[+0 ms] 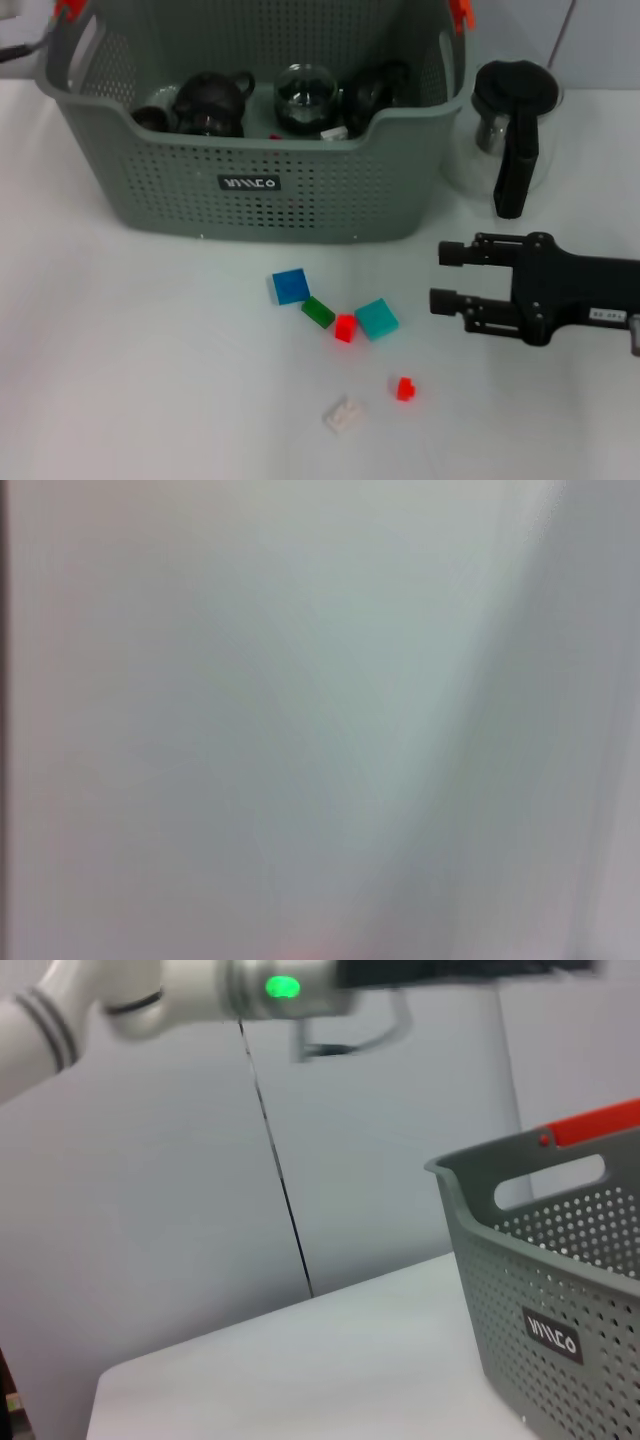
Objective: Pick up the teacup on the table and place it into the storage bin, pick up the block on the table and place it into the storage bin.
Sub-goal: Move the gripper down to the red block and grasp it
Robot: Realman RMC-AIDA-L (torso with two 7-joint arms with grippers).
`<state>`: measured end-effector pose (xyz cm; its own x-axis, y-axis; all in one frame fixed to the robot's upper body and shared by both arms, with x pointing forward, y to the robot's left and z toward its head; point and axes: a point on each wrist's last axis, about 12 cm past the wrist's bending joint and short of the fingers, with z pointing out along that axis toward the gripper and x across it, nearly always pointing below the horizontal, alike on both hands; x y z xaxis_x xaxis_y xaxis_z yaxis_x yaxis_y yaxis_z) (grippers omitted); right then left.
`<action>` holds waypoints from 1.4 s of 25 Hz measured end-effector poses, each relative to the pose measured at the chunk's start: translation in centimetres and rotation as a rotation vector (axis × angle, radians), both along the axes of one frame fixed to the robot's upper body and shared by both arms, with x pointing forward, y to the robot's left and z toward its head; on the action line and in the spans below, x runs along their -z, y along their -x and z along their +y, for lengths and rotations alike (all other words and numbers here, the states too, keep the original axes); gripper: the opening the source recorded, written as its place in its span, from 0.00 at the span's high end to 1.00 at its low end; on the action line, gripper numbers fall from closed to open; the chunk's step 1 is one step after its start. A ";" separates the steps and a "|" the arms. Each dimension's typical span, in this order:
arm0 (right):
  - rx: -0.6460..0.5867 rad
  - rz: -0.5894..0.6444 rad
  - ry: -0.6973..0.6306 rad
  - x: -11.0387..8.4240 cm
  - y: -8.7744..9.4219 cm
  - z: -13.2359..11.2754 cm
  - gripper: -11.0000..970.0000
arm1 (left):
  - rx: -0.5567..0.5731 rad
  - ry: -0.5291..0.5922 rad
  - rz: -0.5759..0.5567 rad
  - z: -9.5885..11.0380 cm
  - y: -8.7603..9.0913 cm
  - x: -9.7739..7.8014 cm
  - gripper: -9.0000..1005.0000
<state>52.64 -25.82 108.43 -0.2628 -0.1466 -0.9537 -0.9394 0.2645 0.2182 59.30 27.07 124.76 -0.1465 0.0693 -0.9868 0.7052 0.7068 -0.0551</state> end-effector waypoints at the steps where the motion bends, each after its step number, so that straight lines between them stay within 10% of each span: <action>1: 0.001 0.000 0.002 0.0 0.0 -0.1 0.33 | 0.043 0.033 -0.021 1.0 1.1 0.5 0.40; 8: 0.010 0.004 0.008 0.1 0.0 -0.4 0.33 | 0.320 0.008 -0.091 5.8 8.6 11.6 0.11; 14: -0.022 0.017 0.068 0.7 0.3 -0.2 0.33 | 0.347 -0.041 -0.050 5.0 12.1 17.9 0.11; 35: -0.167 0.032 0.429 -1.0 -4.9 5.9 0.33 | 0.273 -0.051 0.009 3.2 11.8 20.0 0.11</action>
